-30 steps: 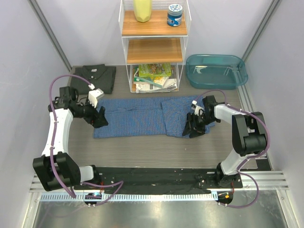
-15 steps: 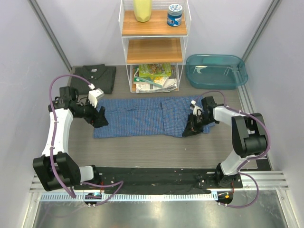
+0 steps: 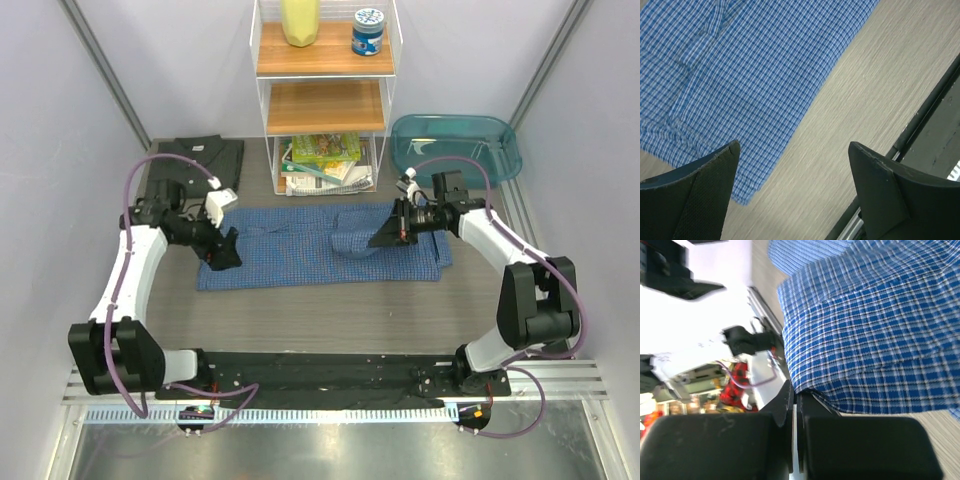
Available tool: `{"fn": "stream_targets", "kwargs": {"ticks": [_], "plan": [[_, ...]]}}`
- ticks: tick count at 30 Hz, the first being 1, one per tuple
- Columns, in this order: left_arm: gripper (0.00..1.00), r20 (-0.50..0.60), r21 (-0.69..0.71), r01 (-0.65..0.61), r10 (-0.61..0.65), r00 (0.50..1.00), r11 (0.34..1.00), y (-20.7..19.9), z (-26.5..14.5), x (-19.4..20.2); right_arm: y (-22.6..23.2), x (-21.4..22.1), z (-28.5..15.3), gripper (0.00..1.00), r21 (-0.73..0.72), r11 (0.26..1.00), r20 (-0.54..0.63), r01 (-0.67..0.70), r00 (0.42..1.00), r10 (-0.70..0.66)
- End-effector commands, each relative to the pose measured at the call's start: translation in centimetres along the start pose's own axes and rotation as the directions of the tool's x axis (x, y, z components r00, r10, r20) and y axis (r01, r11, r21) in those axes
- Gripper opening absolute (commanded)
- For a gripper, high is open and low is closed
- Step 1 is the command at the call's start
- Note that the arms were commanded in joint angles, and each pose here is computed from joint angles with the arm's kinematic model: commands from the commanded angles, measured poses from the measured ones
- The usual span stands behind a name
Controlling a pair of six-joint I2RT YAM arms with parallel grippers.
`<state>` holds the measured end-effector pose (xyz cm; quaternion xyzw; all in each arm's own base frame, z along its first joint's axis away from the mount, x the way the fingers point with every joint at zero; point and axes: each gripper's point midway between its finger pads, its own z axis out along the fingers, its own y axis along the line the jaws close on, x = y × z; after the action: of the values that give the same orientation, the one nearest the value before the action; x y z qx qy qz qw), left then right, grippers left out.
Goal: Fold and stack the long sleeve shirts
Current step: Fold the shirt
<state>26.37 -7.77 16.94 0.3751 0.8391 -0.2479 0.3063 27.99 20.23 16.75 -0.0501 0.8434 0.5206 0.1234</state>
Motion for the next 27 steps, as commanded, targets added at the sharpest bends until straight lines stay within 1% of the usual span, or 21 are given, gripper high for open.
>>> {"fn": "stream_targets", "kwargs": {"ticks": [1,3,4,5,6,7,8,9,10,11,12,14,15,17,18,20,21,23,24,26,27], "plan": [[0.92,0.013,-0.037,-0.093,0.094,0.996,0.995,0.1,2.4,-2.7,0.7,-1.8,0.8,0.01,-0.069,0.995,0.008,-0.068,0.998,0.068],[0.96,0.036,-0.078,-0.11,0.113,0.993,0.991,0.4,4.1,-3.9,-1.1,-2.8,1.8,0.01,-0.052,0.994,0.026,-0.097,0.995,0.098],[0.98,0.039,-0.079,-0.142,0.145,0.989,0.987,-0.4,5.3,-4.7,-1.7,-2.8,2.2,0.01,-0.042,0.987,0.03,-0.158,0.987,0.159],[1.0,0.035,-0.107,-0.145,0.149,0.988,0.984,-0.2,6.1,-4.8,-2.0,-3.8,2.5,0.01,-0.058,0.988,0.059,-0.146,0.987,0.149],[1.0,0.069,-0.122,-0.15,0.159,0.985,0.981,-0.1,7.0,-6.0,-2.7,-4.1,3.0,0.01,-0.064,0.983,0.068,-0.174,0.982,0.178],[1.0,0.095,-0.119,-0.164,0.176,0.98,0.979,-1.1,8.1,-7.2,-2.5,-5.0,3.2,0.01,-0.108,0.974,0.11,-0.201,0.971,0.213],[1.0,0.105,-0.091,-0.16,0.169,0.98,0.983,-2.1,9.3,-7.8,-3.2,-4.5,3.6,0.01,-0.129,0.961,0.12,-0.243,0.959,0.258],[1.0,0.125,-0.082,-0.126,0.135,0.983,0.989,-2.4,9.8,-8.3,-1.7,-6.3,3.3,0.01,-0.207,0.947,0.171,-0.246,0.944,0.283],[1.0,0.158,-0.026,-0.076,0.08,0.984,0.997,-3.3,10.3,-9.1,-1.4,-6.6,3.3,0.01,-0.233,0.937,0.183,-0.259,0.935,0.304],[1.0,0.202,0.001,0.027,-0.027,0.979,1.0,-3.3,11.2,-10.3,-1.6,-6.8,3.4,0.01,-0.258,0.923,0.186,-0.287,0.922,0.339],[1.0,0.22,0.025,0.088,-0.092,0.971,0.996,-3.4,11.7,-10.7,-0.7,-7.7,3.2,0.01,-0.308,0.908,0.198,-0.283,0.915,0.352],[1.0,0.292,0.104,0.161,-0.185,0.939,0.982,-4.4,12.6,-12.7,-1.3,-8.4,3.4,0.01,-0.323,0.888,0.219,-0.327,0.887,0.407],[1.0,0.298,0.088,0.165,-0.184,0.937,0.982,-4.3,13.3,-12.9,-1.9,-8.7,3.5,0.01,-0.313,0.88,0.234,-0.358,0.869,0.437],[1.0,0.299,-0.006,0.113,-0.106,0.948,0.994,-4.7,14.8,-13.7,-3.5,-8.7,3.9,0.01,-0.265,0.88,0.265,-0.395,0.847,0.46],[1.0,0.282,-0.048,0.057,-0.041,0.959,0.997,-4.5,15.6,-13.5,-5.1,-8.7,4.3,0.01,-0.216,0.868,0.293,-0.447,0.818,0.495],[1.0,0.256,-0.128,-0.018,0.051,0.965,0.992,-4.6,16.8,-13.8,-6.9,-8.4,4.6,0.01,-0.168,0.863,0.325,-0.477,0.8,0.505],[1.0,0.228,-0.145,-0.058,0.091,0.97,0.988,-4.5,17.8,-13.3,-8.2,-8.3,4.8,0.01,-0.145,0.845,0.345,-0.514,0.774,0.53],[1.0,0.192,-0.236,-0.119,0.166,0.967,0.964,-4.4,18.7,-13.2,-9.0,-8.4,5.0,0.01,-0.13,0.841,0.365,-0.526,0.763,0.533],[1.0,0.169,-0.257,-0.159,0.206,0.964,0.953,-4.4,19.2,-12.9,-10.1,-8.3,4.9,0.01,-0.096,0.823,0.391,-0.559,0.74,0.548],[1.0,0.135,-0.292,-0.264,0.313,0.94,0.919,-5.1,20.5,-12.7,-11.1,-8.5,4.8,0.01,-0.056,0.831,0.419,-0.554,0.743,0.523],[1.0,0.108,-0.304,-0.297,0.343,0.933,0.905,-5.1,21.0,-12.0,-11.7,-8.2,4.9,0.01,-0.033,0.815,0.422,-0.578,0.731,0.535]]}}
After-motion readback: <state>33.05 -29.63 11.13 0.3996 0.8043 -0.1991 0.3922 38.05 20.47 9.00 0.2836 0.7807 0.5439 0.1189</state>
